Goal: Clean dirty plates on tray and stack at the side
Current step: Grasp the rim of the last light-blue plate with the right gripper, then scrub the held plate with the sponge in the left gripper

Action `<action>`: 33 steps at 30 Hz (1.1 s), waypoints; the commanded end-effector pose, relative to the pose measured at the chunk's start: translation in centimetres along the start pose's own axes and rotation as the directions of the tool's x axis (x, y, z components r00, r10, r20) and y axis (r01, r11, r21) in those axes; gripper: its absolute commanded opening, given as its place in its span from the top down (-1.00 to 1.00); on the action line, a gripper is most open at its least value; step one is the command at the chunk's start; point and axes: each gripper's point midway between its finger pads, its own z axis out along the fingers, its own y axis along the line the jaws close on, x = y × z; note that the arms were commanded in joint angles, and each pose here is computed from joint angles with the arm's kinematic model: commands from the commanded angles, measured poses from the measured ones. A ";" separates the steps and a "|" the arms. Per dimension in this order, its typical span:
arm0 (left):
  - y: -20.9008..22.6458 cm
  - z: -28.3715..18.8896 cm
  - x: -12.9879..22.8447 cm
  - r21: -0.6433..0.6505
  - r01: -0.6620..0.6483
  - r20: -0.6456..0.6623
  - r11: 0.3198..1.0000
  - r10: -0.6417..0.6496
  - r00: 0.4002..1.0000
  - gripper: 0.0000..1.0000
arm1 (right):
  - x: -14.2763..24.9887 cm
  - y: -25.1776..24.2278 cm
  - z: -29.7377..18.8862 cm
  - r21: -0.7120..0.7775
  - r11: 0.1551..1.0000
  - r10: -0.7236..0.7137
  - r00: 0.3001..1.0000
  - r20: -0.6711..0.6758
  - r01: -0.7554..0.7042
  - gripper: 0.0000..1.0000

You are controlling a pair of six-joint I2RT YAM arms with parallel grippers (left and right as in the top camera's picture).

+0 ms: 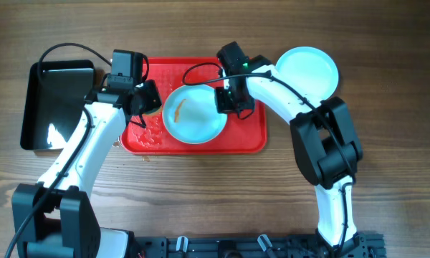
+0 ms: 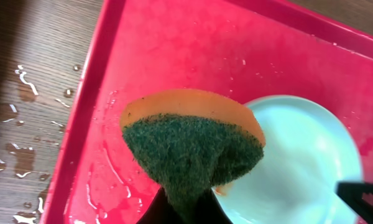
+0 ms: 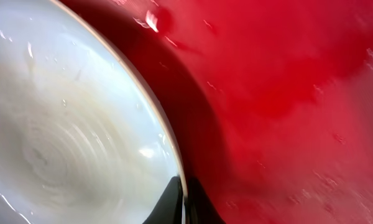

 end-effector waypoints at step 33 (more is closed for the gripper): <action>-3.6 7.6 3.8 0.207 0.005 -0.203 0.978 0.038 0.978 0.92 | -0.3 2.3 5.0 -0.082 0.994 -0.066 0.998 0.022 0.067 0.91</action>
